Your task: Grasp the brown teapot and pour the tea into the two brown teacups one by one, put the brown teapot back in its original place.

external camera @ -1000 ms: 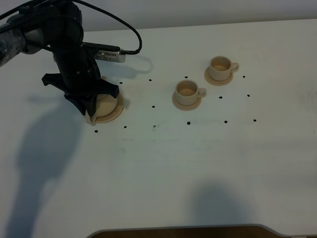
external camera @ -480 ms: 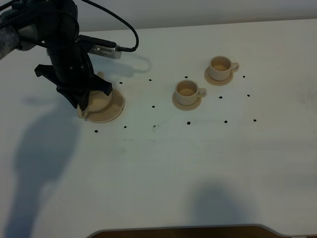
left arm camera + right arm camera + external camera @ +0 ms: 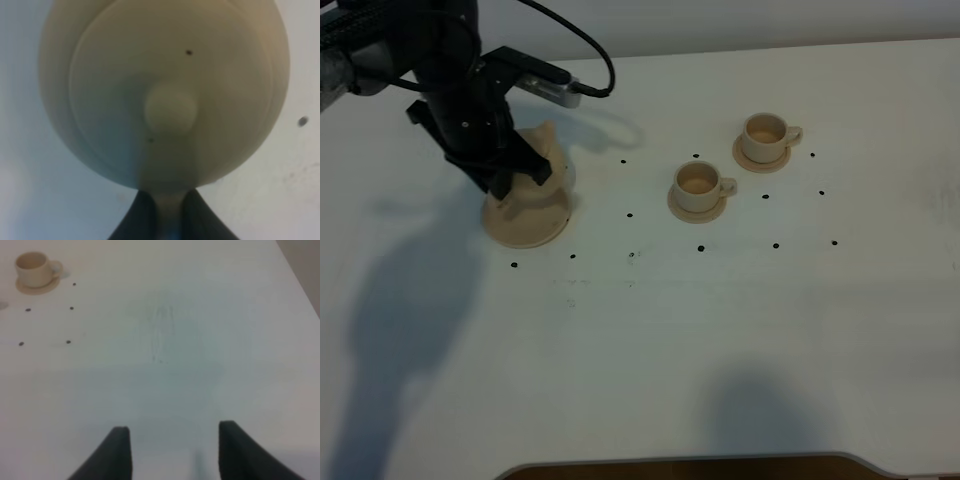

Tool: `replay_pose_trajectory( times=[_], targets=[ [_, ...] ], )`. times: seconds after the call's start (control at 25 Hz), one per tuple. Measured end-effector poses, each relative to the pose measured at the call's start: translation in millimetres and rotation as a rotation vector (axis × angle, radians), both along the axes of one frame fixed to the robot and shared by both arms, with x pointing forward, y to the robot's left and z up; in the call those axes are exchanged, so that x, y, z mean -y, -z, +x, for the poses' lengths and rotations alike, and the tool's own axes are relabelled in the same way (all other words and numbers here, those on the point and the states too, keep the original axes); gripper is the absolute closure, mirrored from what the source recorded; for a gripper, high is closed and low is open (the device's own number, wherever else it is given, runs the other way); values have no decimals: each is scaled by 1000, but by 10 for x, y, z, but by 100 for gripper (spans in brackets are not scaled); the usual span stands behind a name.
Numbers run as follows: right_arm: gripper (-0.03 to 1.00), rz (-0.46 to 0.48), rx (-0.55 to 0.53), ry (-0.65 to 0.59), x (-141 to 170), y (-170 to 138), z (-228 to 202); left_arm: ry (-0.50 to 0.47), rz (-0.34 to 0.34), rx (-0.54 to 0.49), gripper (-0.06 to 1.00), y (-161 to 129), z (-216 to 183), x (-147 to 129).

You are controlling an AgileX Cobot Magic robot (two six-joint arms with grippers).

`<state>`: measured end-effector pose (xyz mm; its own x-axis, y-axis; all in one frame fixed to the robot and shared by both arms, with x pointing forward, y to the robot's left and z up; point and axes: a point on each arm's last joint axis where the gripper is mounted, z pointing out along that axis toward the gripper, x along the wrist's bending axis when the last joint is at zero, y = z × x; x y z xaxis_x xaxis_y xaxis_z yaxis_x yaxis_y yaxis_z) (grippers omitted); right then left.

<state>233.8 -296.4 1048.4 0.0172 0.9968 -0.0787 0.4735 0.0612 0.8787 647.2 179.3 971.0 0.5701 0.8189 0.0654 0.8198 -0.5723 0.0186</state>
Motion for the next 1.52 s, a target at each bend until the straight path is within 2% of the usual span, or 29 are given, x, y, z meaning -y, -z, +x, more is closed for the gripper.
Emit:
replay_pose_trajectory(
  times=[0.12, 0.28, 0.4, 0.76, 1.04, 1.36, 1.52],
  targets=[
    [57, 0, 0, 0, 0, 0, 0, 60, -24, 71, 81, -90, 43, 157],
    [57, 0, 0, 0, 0, 0, 0, 101, -63, 177, 81, -286, 110, 363],
    [57, 0, 0, 0, 0, 0, 0, 114, -83, 215, 81, -370, 161, 471],
    [57, 0, 0, 0, 0, 0, 0, 170, -120, 261, 81, -224, 413, 925],
    [57, 0, 0, 0, 0, 0, 0, 276, -145, 322, 81, -112, 480, 1256],
    [57, 0, 0, 0, 0, 0, 0, 429, -162, 446, 81, -95, 527, 1433],
    [57, 0, 0, 0, 0, 0, 0, 489, -149, 458, 81, -67, 529, 1467]
  ],
)
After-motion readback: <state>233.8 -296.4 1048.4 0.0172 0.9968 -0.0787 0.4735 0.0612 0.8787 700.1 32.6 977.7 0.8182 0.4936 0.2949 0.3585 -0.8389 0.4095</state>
